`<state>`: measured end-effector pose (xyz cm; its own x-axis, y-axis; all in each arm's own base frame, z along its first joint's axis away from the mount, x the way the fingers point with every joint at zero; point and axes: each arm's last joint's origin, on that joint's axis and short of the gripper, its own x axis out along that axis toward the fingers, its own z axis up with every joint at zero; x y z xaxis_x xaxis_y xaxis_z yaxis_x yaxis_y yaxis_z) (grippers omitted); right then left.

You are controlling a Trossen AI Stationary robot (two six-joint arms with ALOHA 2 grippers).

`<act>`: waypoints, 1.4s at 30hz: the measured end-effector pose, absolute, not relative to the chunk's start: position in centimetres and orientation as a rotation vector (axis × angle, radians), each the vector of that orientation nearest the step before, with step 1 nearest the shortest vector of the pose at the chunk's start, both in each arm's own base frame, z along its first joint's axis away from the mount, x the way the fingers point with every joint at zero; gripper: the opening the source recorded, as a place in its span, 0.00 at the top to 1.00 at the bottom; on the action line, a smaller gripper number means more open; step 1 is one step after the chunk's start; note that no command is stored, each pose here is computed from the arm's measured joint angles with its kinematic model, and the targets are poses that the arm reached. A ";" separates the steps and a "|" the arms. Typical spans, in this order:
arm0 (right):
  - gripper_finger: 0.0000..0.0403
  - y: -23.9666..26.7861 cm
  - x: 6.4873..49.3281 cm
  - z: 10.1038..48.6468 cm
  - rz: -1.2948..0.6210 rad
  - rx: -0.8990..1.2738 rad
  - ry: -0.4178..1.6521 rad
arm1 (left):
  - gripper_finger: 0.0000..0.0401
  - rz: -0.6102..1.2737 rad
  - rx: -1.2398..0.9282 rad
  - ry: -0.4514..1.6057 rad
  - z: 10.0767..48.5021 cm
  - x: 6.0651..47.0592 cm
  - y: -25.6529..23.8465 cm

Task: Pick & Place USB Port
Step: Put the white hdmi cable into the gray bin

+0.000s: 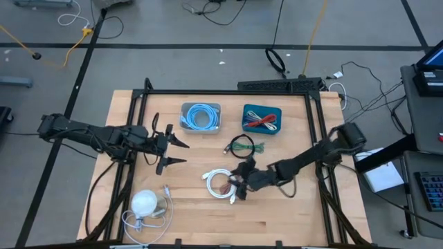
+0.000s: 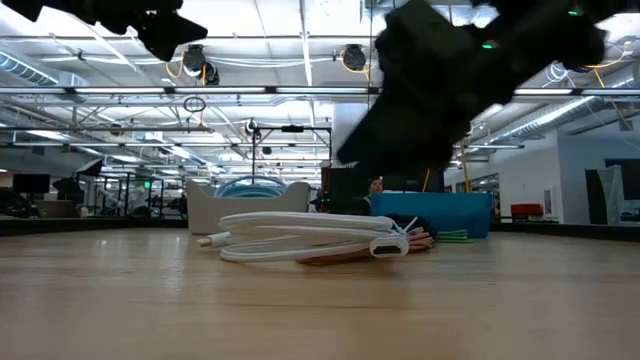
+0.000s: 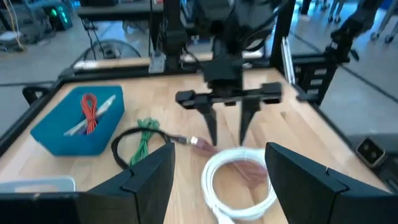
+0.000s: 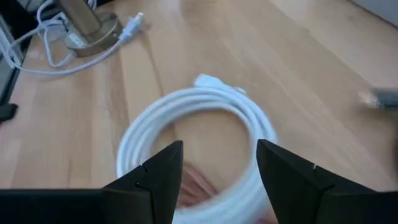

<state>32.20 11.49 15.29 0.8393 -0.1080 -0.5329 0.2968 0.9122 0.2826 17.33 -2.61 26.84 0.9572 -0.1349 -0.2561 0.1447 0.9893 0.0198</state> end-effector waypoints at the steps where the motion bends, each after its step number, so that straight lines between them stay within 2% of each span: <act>1: 0.51 11.6 33.1 15.3 -0.219 0.353 0.542 | 0.36 -0.142 0.041 0.265 26.8 17.3 -2.6; 6: 0.51 11.3 35.9 15.2 -0.313 0.261 0.703 | 0.36 -0.142 0.042 0.278 26.6 17.5 -2.6; 12: 0.51 10.8 36.4 16.6 -0.538 0.174 0.875 | 0.36 -0.142 0.044 0.279 26.5 17.6 -2.6; 21: 0.51 11.8 37.2 17.5 -0.383 0.350 0.866 | 0.36 -0.141 0.044 0.279 26.5 17.6 -2.6; 30: 0.51 12.1 35.9 16.9 -0.500 0.358 0.938 | 0.36 -0.141 0.042 0.278 26.5 17.6 -2.6; 42: 0.51 12.2 36.2 16.8 -0.476 0.392 0.898 | 0.36 -0.141 0.043 0.278 26.6 17.6 -2.6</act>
